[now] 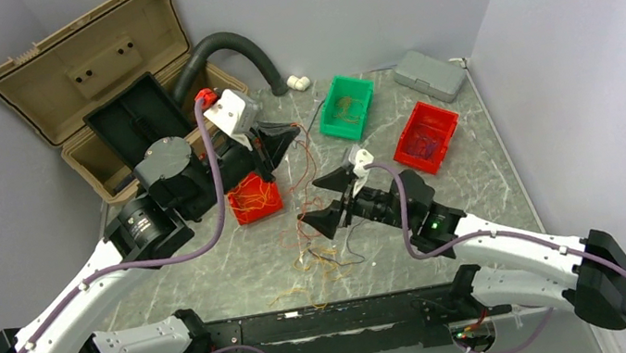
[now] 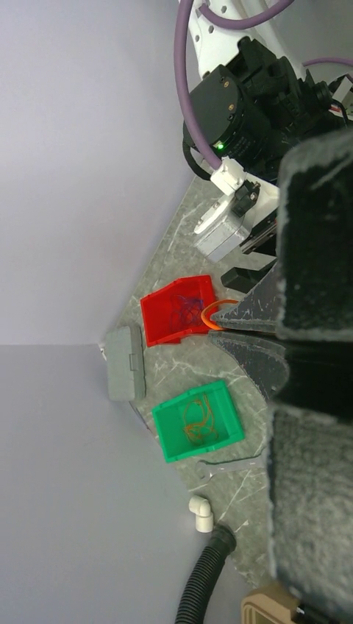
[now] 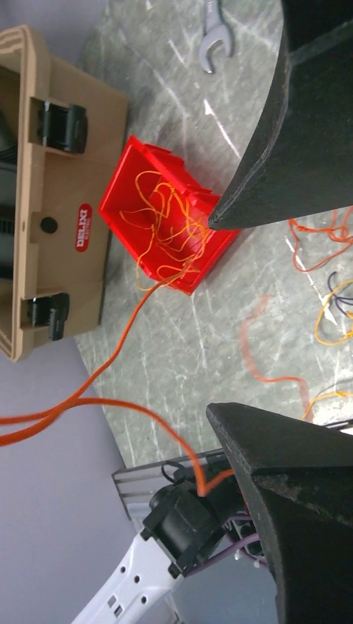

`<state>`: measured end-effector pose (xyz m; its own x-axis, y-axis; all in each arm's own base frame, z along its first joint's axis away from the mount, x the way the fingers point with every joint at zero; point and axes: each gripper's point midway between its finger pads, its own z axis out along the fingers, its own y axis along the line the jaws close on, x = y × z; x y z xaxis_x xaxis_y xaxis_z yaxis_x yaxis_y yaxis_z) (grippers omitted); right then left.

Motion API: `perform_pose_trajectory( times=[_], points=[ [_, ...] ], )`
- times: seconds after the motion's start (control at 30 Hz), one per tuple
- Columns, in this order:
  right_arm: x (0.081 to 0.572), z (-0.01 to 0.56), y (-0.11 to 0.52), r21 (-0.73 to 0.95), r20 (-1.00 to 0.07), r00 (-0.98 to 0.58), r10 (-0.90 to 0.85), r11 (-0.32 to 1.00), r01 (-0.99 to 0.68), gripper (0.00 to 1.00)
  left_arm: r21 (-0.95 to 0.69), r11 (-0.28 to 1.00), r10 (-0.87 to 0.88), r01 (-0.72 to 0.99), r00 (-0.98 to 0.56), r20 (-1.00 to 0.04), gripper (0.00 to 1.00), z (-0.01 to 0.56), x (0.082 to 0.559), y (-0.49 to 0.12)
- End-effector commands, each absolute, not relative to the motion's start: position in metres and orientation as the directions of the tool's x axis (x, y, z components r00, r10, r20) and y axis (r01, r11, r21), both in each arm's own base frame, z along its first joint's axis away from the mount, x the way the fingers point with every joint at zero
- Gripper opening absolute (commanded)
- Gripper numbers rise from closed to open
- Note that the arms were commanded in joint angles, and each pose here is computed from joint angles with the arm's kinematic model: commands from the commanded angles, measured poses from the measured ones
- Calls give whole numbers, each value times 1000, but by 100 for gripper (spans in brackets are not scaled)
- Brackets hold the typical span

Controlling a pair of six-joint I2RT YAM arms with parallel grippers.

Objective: Untangle the cables

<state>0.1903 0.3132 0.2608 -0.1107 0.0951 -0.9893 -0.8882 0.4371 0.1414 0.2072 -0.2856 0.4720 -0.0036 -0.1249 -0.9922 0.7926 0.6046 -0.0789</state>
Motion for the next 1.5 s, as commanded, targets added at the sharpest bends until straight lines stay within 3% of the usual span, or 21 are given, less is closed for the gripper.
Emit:
perform_pose_trajectory(
  times=[0.0, 0.3, 0.43, 0.83, 1.1, 1.47],
  points=[
    [186, 317, 328, 62, -978, 16, 210, 357, -932, 88, -97, 585, -178, 805, 11, -984, 0, 494, 200, -281],
    [185, 323, 345, 16, -982, 41, 185, 298, -955, 84, -95, 557, -165, 825, -3, -986, 0, 487, 194, -284],
    [194, 318, 346, 29, -984, 32, 174, 335, -942, 82, -84, 527, -157, 846, -1, -988, 0, 486, 188, -286],
    [184, 264, 293, -15, -1000, 9, -15, 446, -895, 91, -21, 607, -126, 795, 70, -989, 0, 486, 193, -261],
    [154, 278, 287, 31, -999, -26, 19, 348, -937, 92, -15, 545, -97, 838, 45, -994, 0, 472, 188, -278],
    [158, 310, 335, -14, -999, 21, 39, 183, -983, 92, -39, 468, -92, 883, 5, -996, 0, 465, 178, -292]
  ],
)
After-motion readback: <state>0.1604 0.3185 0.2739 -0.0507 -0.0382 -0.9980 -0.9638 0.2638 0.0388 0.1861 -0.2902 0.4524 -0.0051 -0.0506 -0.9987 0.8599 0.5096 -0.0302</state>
